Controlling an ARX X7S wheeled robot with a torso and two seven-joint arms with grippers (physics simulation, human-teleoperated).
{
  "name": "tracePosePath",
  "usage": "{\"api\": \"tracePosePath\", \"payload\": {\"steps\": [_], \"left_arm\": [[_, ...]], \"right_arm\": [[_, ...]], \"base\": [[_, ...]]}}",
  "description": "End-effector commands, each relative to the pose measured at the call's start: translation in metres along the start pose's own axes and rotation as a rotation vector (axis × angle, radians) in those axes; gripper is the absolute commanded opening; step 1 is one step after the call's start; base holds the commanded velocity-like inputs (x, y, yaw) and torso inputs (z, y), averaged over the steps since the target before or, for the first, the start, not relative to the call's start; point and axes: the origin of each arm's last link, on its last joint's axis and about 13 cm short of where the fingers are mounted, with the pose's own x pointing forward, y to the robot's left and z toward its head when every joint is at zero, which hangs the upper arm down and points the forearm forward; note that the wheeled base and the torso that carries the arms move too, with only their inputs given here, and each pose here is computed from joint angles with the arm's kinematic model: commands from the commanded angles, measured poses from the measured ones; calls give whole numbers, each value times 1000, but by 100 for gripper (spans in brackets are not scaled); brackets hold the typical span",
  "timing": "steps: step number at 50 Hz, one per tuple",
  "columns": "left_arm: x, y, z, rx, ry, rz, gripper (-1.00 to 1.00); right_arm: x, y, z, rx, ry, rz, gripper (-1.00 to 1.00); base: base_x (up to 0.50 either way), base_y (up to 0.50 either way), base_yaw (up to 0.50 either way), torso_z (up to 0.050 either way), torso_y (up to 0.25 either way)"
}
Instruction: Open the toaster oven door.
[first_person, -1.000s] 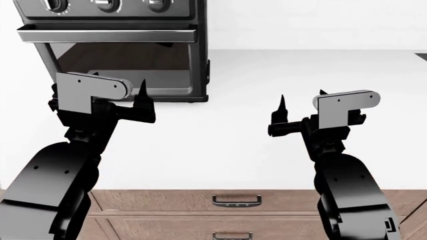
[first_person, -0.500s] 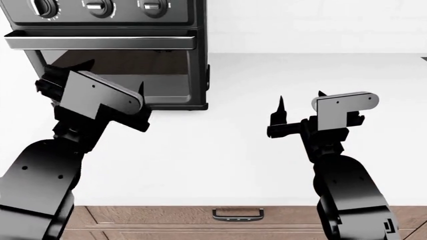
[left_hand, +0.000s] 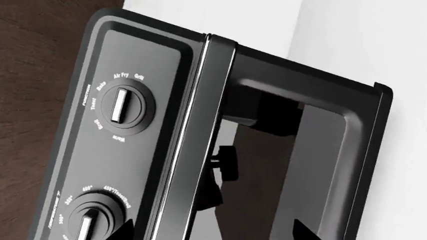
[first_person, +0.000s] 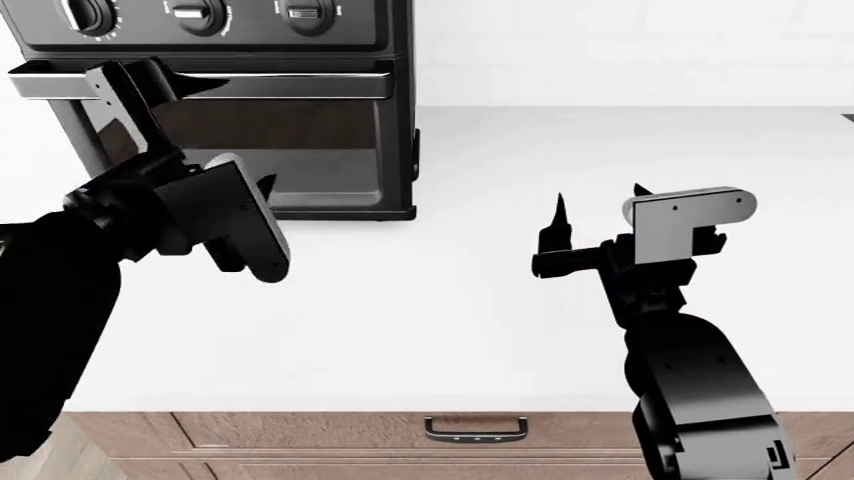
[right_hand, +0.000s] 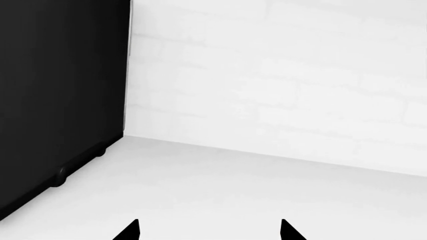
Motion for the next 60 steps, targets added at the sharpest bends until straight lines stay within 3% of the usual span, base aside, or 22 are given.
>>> {"api": "tracePosePath", "payload": {"steps": [1,10,15,37,55,56,60], "left_arm": [[14,23,-4,173,39,-84,100],[29,42,-1,293,163,-91,100],[40,49,4,323,183,-86,100],[72,47,4,325,146,-86,100],[84,41,1,316,135,-87,100],[84,41,1,318,131,-85,-100],[82,41,1,328,115,-84,-100]], "right_arm": [[-1,-1,-2,7,1,-1,100],[-3,0,-2,14,-1,-5,100],[-4,-1,-1,14,-2,-5,100],[-4,-3,1,3,-4,-14,100],[-5,-5,0,-2,-1,-23,100],[-5,-5,0,-2,-1,-23,100],[-5,-4,1,-3,-1,-22,100]], "base": [[0,0,0,0,0],[0,0,0,0,0],[0,0,0,0,0],[0,0,0,0,0],[10,-1,-6,0,0],[19,-4,-16,0,0],[11,-2,-12,0,0]]}}
